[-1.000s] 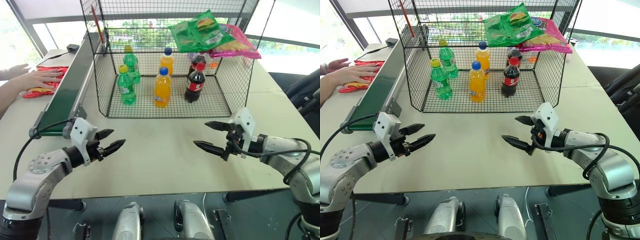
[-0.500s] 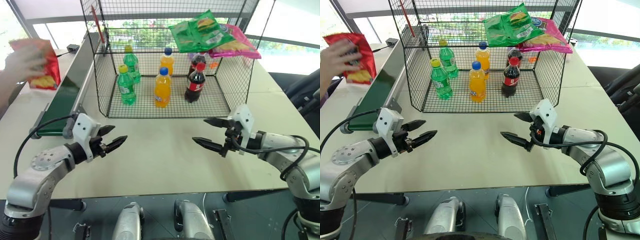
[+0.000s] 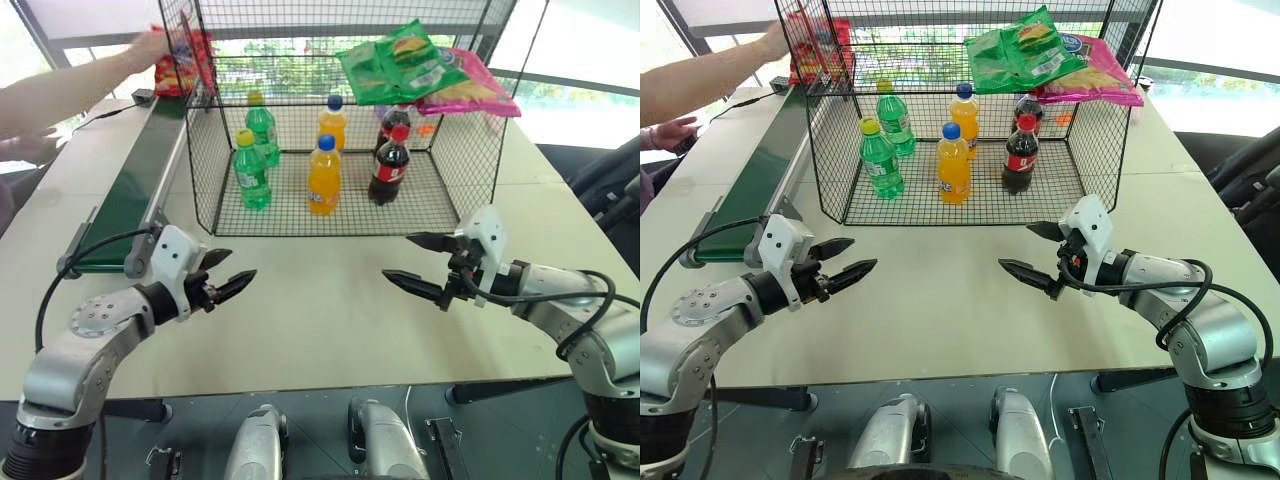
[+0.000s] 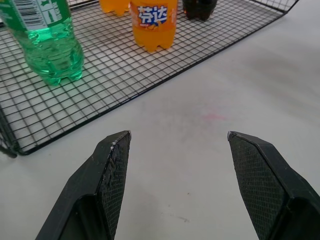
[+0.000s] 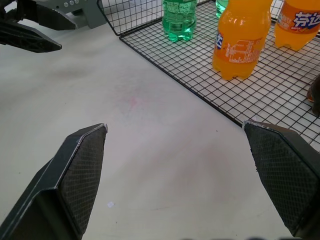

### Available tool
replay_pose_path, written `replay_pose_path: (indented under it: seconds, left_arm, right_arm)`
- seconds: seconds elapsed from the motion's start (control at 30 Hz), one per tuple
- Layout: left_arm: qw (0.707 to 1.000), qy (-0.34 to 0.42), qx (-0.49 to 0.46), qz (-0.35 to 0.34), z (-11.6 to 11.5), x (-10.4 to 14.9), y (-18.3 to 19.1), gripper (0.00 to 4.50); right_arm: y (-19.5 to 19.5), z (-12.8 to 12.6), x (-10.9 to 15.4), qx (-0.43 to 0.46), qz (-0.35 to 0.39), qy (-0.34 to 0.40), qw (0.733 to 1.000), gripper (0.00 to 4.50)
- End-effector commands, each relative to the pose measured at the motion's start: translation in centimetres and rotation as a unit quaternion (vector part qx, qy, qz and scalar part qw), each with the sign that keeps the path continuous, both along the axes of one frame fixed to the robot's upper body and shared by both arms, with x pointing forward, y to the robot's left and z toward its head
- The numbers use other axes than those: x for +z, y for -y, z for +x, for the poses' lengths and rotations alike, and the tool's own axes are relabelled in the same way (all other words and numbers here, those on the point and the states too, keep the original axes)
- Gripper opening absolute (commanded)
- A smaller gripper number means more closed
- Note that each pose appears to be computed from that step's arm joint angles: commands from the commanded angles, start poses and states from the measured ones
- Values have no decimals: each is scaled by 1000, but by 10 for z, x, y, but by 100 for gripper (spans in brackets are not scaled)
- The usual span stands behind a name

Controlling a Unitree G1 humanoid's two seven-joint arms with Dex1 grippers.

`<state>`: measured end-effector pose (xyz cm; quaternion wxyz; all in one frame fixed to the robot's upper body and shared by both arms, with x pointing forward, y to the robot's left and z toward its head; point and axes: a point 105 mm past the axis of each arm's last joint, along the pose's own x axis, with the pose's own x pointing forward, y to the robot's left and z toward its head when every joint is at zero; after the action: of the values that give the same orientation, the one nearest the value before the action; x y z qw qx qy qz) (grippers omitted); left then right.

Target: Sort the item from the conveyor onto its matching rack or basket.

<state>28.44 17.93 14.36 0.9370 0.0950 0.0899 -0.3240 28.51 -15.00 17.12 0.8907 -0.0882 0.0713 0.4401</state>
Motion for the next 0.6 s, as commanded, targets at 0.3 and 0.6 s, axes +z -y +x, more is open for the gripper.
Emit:
replay_pose_path:
  seconds: [0.3, 0.6]
  left_arm:
    - [993, 80, 12, 85, 1, 52, -32, 321]
    - [941, 179, 136, 254, 19, 102, -118, 321]
  right_arm:
    - [11, 6, 18, -10, 7, 15, 1000, 450]
    - [-16, 2, 40, 51, 30, 31, 998, 450]
